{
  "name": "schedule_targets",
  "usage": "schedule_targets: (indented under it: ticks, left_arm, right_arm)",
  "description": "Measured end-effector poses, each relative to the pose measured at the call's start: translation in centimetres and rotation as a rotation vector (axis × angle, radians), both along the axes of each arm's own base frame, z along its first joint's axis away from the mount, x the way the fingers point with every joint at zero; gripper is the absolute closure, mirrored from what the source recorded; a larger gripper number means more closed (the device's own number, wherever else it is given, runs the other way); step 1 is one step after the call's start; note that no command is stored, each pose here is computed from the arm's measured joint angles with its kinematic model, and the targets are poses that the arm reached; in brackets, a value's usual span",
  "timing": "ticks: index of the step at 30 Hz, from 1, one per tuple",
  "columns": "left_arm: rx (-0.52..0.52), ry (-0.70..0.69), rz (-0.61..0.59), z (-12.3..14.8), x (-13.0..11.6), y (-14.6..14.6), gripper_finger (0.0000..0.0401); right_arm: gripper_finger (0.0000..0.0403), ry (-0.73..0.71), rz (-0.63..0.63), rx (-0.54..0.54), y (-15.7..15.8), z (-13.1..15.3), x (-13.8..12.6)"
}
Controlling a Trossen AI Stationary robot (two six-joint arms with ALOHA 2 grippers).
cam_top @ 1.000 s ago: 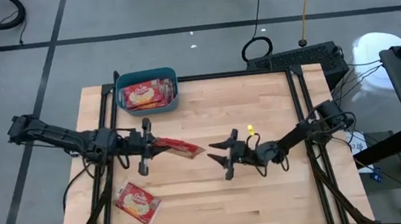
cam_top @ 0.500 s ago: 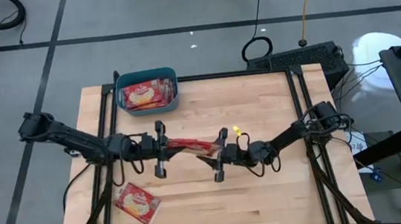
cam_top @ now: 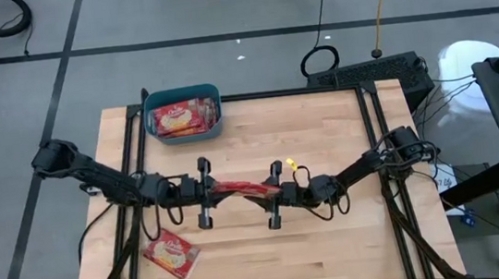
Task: Sort popcorn bags into baskets
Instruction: Put the red popcorn bag into the blue bin
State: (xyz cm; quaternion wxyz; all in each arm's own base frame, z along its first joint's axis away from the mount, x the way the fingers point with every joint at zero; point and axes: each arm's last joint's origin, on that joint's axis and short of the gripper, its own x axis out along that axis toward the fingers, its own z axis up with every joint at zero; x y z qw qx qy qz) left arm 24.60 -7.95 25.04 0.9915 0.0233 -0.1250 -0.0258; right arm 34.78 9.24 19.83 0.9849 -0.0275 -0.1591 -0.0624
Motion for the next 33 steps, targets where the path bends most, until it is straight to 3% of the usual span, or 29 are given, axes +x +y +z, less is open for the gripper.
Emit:
schedule_targets:
  ticks: [10,15,21,26,30,33]
  left_arm:
    - [0.026,0.063,-0.025,-0.2,-0.4,-0.6,0.0359]
    - [0.025,0.141,-0.009,-0.7,-0.8,-1.1,0.0330]
    - [-0.007,0.216,0.086,-0.1,-2.4,-1.3,0.0255]
    - [-0.076,0.258,0.056,1.0,-4.5,-1.3,0.0198]
    - [-0.146,0.203,0.037,2.5,-5.9,-0.8,0.0178]
    - [-0.142,0.223,0.042,4.0,-6.4,-0.5,0.0178]
  right_arm:
    - [0.0393,0.052,0.005,-0.036,0.4,-0.5,0.0]
    - [0.0387,0.094,0.008,-0.051,0.6,-0.9,0.1]
    - [0.0381,0.140,0.006,-0.045,0.5,-1.4,0.2]
    - [0.0388,0.184,0.006,-0.038,0.3,-1.8,0.4]
    - [0.0388,0.281,0.003,0.015,-0.4,-2.8,0.7]
    - [0.0388,0.369,-0.012,0.080,-1.2,-3.8,0.9]
